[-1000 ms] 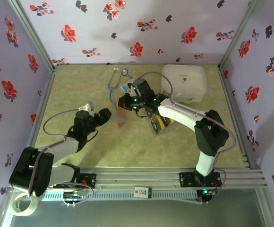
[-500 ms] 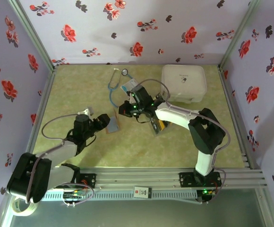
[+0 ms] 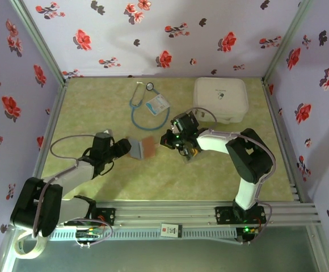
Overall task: Put the credit cards into the card holder
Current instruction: Place the card holder at the center of the table, then open the card holder at the center of the table.
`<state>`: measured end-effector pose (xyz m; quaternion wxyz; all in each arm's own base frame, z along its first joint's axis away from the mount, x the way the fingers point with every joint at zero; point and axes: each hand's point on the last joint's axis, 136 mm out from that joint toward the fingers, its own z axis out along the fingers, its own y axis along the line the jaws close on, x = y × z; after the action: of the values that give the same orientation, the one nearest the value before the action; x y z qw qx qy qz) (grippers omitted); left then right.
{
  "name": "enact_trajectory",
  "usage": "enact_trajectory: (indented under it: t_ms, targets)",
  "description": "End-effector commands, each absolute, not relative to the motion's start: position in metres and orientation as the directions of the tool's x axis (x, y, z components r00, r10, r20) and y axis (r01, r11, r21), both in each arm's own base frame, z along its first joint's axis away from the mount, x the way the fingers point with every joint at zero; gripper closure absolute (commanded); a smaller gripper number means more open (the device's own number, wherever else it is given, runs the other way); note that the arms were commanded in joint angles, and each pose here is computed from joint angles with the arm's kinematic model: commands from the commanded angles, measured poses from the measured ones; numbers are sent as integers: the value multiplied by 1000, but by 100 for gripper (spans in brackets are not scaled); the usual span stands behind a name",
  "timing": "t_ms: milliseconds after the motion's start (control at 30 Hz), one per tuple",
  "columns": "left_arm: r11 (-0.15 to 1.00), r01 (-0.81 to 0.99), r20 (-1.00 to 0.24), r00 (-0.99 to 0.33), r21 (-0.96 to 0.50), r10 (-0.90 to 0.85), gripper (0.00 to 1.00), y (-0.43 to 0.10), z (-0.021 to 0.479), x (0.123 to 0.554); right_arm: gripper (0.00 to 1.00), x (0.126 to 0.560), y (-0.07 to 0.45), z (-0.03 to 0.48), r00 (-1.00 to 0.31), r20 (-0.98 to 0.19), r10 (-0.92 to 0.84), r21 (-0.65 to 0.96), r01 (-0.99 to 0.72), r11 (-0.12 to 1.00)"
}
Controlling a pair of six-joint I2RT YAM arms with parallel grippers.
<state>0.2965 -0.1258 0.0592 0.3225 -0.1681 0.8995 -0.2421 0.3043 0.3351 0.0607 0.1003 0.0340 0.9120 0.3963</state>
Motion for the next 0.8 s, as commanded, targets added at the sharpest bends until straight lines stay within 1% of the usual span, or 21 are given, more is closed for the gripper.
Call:
enact_trajectory:
  t_ms: [0,267,433,500,633,667,733,767]
  targets:
    - [856,-117,-528,-742,-504,-413,31,-128,65,306,100,305,338,70,-974,-195,117,746,-70,662]
    - [862,-86,-524,-762,-499,-380,31,-138,66,319,100,301,335,61,-976,-189,108,736,-69,673]
    - [842,-54,-517,-768,-537,-379,39,-147,66,321,100,299,332,46,-979,-166,116,726,-42,686]
    - [837,-49,-511,-771,-546,-379,45,-149,64,321,100,297,331,41,-980,-158,118,723,-34,690]
    - [820,-31,-519,-760,-571,-391,67,-152,67,321,100,296,330,37,-981,-153,119,722,-29,691]
    - [817,-29,-522,-757,-576,-394,72,-153,69,321,95,295,329,36,-981,-152,118,719,-28,694]
    - [813,-21,-525,-754,-582,-396,86,-154,72,322,79,294,326,39,-981,-160,114,711,-35,702]
    - [811,-17,-526,-753,-584,-395,90,-154,74,322,73,293,325,42,-980,-167,110,707,-41,706]
